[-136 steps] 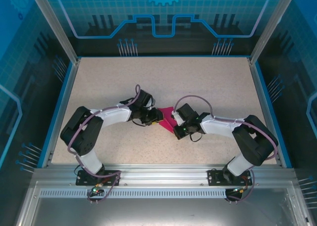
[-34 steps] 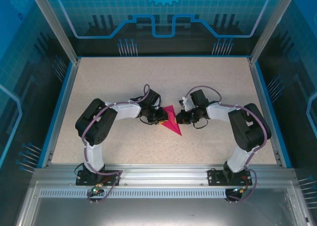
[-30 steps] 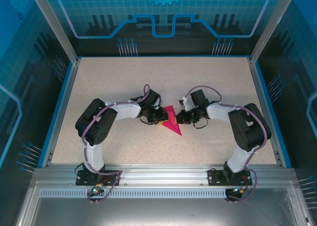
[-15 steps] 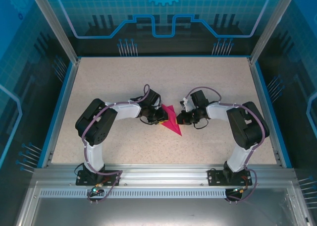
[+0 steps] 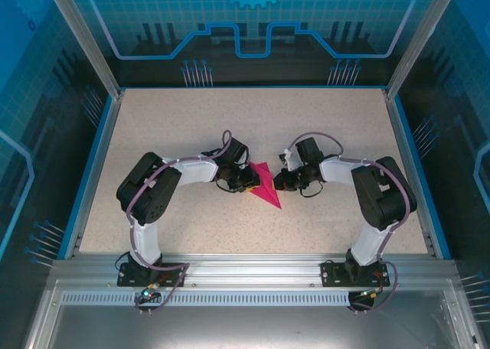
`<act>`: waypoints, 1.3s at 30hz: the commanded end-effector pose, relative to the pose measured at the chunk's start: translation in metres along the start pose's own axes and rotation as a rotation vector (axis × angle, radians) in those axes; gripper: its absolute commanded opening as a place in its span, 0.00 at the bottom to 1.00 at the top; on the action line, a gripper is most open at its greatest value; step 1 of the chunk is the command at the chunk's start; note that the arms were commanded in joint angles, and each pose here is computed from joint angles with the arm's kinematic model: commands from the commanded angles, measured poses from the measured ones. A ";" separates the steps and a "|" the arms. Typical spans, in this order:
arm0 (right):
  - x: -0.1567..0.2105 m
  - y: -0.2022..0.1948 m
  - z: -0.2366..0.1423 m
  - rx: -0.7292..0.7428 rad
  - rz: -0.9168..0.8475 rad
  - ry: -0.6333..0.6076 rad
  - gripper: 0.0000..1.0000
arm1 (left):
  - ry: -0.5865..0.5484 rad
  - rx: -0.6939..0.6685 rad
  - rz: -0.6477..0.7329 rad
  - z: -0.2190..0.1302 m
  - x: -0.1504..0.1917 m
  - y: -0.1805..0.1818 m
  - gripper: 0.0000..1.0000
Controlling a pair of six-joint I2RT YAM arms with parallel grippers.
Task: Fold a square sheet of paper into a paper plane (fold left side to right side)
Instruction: Fourth fold the wing at the center of the table.
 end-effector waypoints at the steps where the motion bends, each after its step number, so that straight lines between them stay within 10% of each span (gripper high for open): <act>1: -0.004 -0.007 -0.004 0.000 0.014 0.002 0.06 | 0.025 -0.010 0.003 0.003 0.004 -0.001 0.24; 39: 0.015 -0.014 0.022 0.032 0.014 0.140 0.06 | 0.019 0.006 0.028 -0.006 0.004 -0.012 0.24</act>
Point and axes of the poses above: each hand's point on the last joint's axis, 136 mm out from that joint toward the fingers, its own z axis out along the fingers, its own y axis along the line the jaws close on, x = y × z, the point moved 2 cm from there along -z, back along the fingers, and after that the axes turned 14 degrees about -z, right-handed, at the moved point
